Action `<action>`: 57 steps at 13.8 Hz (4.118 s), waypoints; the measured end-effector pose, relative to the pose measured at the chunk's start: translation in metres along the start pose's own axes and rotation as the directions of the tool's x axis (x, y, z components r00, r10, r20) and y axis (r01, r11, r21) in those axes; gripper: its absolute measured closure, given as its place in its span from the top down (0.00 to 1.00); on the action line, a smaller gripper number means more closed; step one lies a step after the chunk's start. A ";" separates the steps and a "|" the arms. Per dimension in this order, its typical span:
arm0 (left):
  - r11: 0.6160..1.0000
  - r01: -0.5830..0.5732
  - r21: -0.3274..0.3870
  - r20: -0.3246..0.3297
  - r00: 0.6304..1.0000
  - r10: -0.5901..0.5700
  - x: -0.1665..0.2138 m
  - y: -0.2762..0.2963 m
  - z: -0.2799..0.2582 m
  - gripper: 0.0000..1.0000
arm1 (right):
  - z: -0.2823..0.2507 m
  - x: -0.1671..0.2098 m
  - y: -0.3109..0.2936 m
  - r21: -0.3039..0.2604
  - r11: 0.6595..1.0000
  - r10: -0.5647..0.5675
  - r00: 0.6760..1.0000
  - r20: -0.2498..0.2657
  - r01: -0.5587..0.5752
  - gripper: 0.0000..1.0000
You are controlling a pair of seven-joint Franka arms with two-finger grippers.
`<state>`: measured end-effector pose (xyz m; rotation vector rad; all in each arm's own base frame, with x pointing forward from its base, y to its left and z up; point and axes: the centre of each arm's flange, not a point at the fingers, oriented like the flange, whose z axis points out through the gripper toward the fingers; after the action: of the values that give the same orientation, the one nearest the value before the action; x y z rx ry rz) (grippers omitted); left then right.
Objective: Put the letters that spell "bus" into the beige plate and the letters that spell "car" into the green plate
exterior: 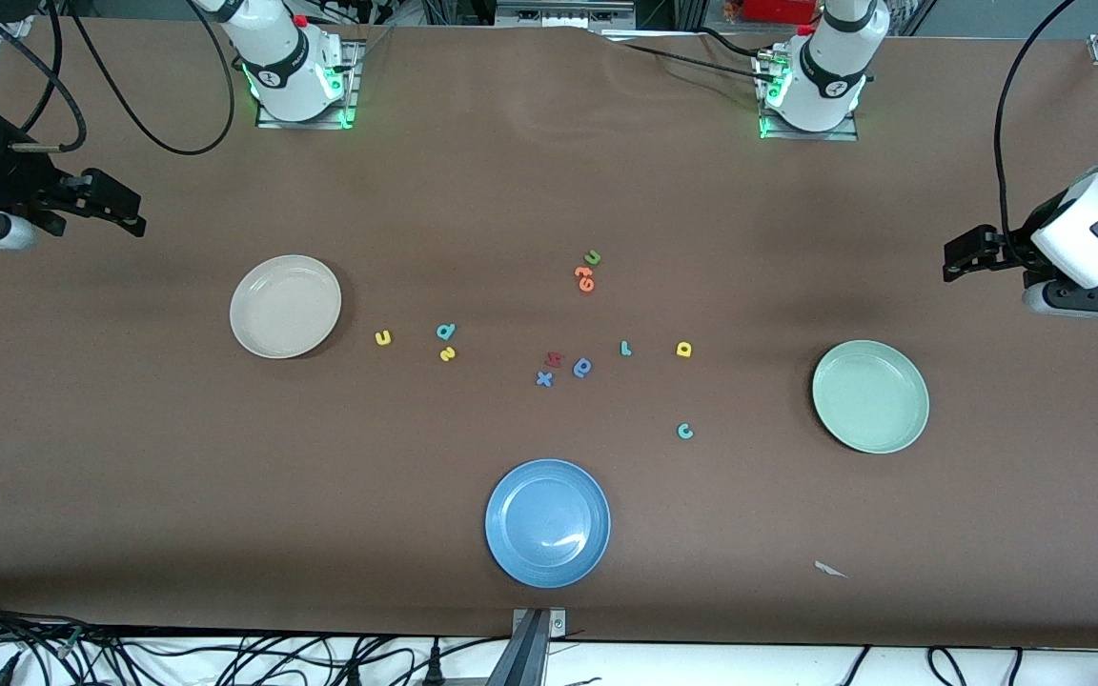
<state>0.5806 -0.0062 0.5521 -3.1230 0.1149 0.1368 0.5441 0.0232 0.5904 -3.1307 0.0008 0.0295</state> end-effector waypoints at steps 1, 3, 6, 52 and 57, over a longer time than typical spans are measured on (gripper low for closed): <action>1.000 0.000 0.000 0.000 1.000 0.000 0.000 0.000 0.000 1.00 | 0.000 0.000 0.000 0.000 1.000 0.000 1.000 0.000 0.000 1.00; 1.000 0.001 0.000 0.000 1.000 -0.001 0.000 -0.001 0.000 1.00 | 0.000 0.000 0.000 0.000 1.000 0.000 1.000 0.000 0.000 1.00; 1.000 0.001 0.000 0.000 1.000 -0.001 0.000 -0.001 0.000 1.00 | 0.000 0.000 0.000 0.000 1.000 0.000 1.000 0.000 0.000 1.00; 0.991 -0.046 -0.126 -0.066 0.997 0.037 0.034 0.163 0.183 1.00 | 0.265 0.043 -0.125 -0.005 0.998 0.065 0.997 0.036 -0.065 0.96; 0.997 0.016 -0.079 -0.113 0.993 -0.025 0.018 0.257 0.284 1.00 | 0.350 0.005 -0.171 0.011 0.996 0.091 0.996 -0.013 -0.091 0.86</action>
<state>0.5549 -0.2593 0.2650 -3.2083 0.0809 -0.0380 0.5424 0.1980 0.2428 -3.1180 0.1436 0.0094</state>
